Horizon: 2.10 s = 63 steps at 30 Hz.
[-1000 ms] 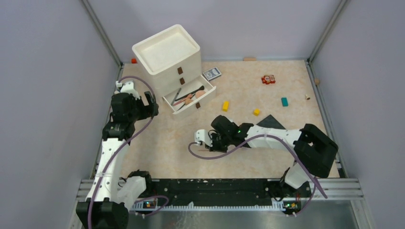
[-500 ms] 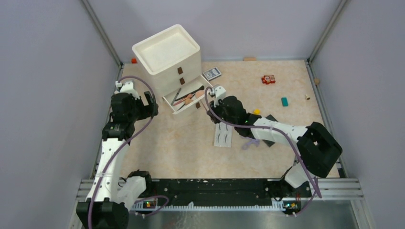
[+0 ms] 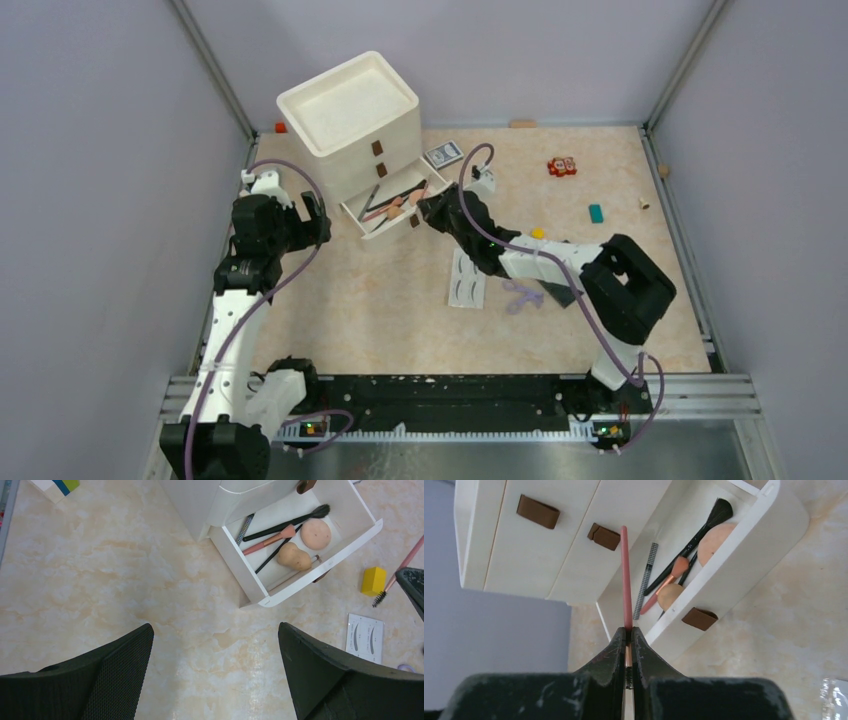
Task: Organize the makeup
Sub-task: Place the makeup brush in the drawer, then pick up the makeup tool from the center of the board.
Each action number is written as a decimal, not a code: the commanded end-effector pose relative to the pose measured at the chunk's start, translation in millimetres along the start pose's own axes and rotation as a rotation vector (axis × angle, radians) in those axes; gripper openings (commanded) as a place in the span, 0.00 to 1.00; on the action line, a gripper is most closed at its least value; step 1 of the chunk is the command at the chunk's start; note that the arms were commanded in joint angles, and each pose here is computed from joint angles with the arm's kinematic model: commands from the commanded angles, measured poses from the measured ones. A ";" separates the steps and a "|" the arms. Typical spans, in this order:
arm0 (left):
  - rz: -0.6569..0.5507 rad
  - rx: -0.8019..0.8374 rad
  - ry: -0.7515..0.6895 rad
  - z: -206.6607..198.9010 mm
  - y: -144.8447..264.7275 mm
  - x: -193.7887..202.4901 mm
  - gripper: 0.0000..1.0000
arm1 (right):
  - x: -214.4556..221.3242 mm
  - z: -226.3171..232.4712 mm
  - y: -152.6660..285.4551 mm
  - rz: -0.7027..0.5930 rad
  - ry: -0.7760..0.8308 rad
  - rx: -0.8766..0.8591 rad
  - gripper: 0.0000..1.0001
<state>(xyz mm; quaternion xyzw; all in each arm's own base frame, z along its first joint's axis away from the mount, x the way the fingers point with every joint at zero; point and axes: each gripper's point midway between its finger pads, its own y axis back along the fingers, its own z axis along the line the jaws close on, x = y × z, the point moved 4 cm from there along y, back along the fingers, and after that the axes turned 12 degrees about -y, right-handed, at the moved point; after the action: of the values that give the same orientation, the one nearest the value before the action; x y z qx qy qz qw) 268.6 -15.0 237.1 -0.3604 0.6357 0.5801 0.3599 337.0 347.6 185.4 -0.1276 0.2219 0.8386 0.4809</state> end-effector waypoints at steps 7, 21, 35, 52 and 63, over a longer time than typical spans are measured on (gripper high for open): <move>-0.072 -0.007 0.016 3.0 2.9 -14.2 0.99 | -8.8 38.7 -57.4 -0.130 -0.299 -0.007 0.08; -0.067 -0.002 0.020 3.3 1.3 -12.6 0.99 | -8.9 47.2 -75.2 -0.092 -0.219 -0.086 0.29; -0.070 0.008 0.025 2.9 1.3 -12.9 0.99 | -70.8 41.8 6.3 -0.214 0.275 -0.104 0.29; -0.057 0.030 0.031 1.5 -2.6 -11.2 0.99 | -104.2 -69.6 120.8 0.063 0.685 0.430 0.37; -0.049 0.047 0.033 -0.3 -5.3 -10.0 0.99 | -75.9 -144.6 167.6 0.708 0.980 0.703 0.45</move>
<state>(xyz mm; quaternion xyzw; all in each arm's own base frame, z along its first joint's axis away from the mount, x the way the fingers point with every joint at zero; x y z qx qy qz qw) 271.8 -14.7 236.2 -0.3657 0.6507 0.5631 0.3545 251.9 161.7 140.0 -0.2527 0.6613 0.6894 0.1535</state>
